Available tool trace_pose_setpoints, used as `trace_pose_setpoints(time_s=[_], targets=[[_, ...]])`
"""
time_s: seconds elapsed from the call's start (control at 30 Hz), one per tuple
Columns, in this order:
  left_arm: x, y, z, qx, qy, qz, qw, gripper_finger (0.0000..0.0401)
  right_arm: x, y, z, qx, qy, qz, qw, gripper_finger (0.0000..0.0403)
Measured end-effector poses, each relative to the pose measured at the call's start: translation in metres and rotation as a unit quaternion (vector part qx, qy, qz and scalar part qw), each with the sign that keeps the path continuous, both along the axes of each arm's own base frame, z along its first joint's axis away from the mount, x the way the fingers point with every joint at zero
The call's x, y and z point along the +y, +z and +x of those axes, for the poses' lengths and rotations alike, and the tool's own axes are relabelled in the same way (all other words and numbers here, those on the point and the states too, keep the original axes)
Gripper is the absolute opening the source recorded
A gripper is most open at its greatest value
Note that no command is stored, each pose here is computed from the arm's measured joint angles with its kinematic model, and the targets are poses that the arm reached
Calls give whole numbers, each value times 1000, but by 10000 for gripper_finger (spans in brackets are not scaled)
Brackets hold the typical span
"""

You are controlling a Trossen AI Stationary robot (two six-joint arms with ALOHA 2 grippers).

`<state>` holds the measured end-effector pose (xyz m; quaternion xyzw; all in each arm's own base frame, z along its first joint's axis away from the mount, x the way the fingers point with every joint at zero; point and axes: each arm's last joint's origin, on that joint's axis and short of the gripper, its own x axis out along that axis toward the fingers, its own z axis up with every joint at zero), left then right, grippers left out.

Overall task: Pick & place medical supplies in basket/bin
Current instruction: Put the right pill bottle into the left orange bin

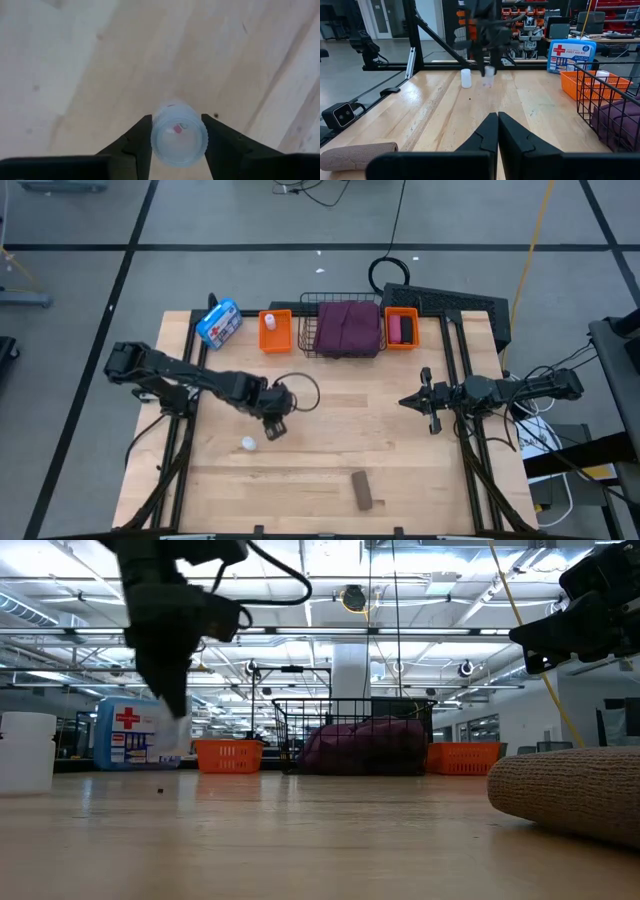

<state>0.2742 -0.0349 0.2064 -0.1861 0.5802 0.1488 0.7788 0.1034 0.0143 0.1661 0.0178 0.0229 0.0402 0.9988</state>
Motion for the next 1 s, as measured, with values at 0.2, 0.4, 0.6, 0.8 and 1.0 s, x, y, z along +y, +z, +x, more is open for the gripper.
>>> trace_pose_setpoints(time_s=[0.2, 0.4, 0.6, 0.8, 1.0], targets=[[31, 27, 10, -10, 15, 25, 1000, 153, 0, 0, 0, 0, 0, 0, 1000, 0], [62, 50, 18, -38, 4, 91, 995, 156, 0, 0, 0, 0, 0, 0, 1000, 0], [102, 69, -3, -56, 21, 117, 991, 141, 0, 0, 0, 0, 0, 0, 1000, 0], [149, 80, -33, -66, 99, 140, 983, 152, 0, 1, 0, -3, 0, 0, 1000, 0], [192, 81, -40, -114, 161, 151, 969, 154, 0, 1, 0, -4, 0, 1, 1000, 0]])
